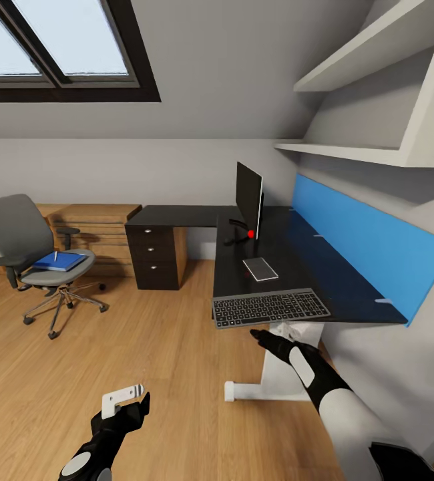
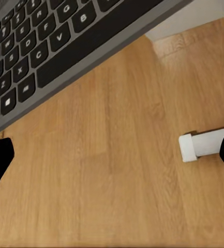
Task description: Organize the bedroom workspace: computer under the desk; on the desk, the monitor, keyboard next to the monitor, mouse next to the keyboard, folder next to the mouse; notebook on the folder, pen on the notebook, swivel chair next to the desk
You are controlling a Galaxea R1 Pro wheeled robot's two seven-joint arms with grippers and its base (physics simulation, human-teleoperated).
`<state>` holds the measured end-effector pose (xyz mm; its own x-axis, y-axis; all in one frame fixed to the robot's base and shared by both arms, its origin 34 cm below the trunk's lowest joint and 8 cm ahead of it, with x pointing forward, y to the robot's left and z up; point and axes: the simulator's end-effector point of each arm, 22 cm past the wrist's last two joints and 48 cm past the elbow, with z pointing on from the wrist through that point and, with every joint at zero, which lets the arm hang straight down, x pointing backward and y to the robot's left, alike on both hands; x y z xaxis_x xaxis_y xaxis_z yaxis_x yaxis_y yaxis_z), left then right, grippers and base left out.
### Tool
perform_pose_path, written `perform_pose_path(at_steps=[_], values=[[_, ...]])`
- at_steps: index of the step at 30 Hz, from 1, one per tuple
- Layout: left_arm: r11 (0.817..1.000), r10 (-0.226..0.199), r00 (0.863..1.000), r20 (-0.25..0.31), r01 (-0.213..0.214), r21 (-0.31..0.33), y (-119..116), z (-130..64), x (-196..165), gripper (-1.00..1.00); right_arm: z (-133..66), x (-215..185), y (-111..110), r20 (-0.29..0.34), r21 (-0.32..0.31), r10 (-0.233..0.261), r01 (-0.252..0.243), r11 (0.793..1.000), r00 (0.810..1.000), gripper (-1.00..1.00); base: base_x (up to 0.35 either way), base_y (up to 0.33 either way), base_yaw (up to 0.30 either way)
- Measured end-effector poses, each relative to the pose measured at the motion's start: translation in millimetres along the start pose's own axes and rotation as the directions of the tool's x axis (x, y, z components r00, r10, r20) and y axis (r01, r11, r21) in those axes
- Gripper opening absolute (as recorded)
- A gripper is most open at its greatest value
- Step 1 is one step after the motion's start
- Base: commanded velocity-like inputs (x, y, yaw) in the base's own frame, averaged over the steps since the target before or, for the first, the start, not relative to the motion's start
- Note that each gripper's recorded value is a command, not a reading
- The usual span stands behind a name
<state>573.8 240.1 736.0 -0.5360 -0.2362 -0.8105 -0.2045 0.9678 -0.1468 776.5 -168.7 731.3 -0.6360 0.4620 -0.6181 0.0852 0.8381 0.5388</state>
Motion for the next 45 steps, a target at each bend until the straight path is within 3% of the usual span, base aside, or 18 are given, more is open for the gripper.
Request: perform_pose_path(at_steps=[5,14,30,45], values=[[1.0,0.0,1.0,0.002,0.0,0.001,-0.2,-0.1,-0.6,1.0,-1.6,-1.5,-4.6,0.003,-0.024,0.063,-0.063,0.998,0.998,1.0,0.0,0.0,0.0],[1.0,-0.001,1.0,0.005,0.001,0.0,-0.2,-0.4,-2.1,1.0,0.5,16.2,-11.6,-0.031,-0.015,0.106,-0.106,0.994,0.994,1.0,0.0,0.0,0.0],[1.0,-0.004,1.0,0.016,0.004,0.001,0.2,-1.4,-6.8,1.0,2.5,31.0,-12.6,-0.057,-0.008,0.12,-0.121,0.993,0.991,1.0,0.0,0.075,0.0],[1.0,-0.003,1.0,0.015,0.003,0.001,0.2,-1.4,-6.6,1.0,3.9,27.6,-19.3,-0.01,0.005,0.114,-0.114,0.993,0.993,1.0,0.0,0.06,0.0]])
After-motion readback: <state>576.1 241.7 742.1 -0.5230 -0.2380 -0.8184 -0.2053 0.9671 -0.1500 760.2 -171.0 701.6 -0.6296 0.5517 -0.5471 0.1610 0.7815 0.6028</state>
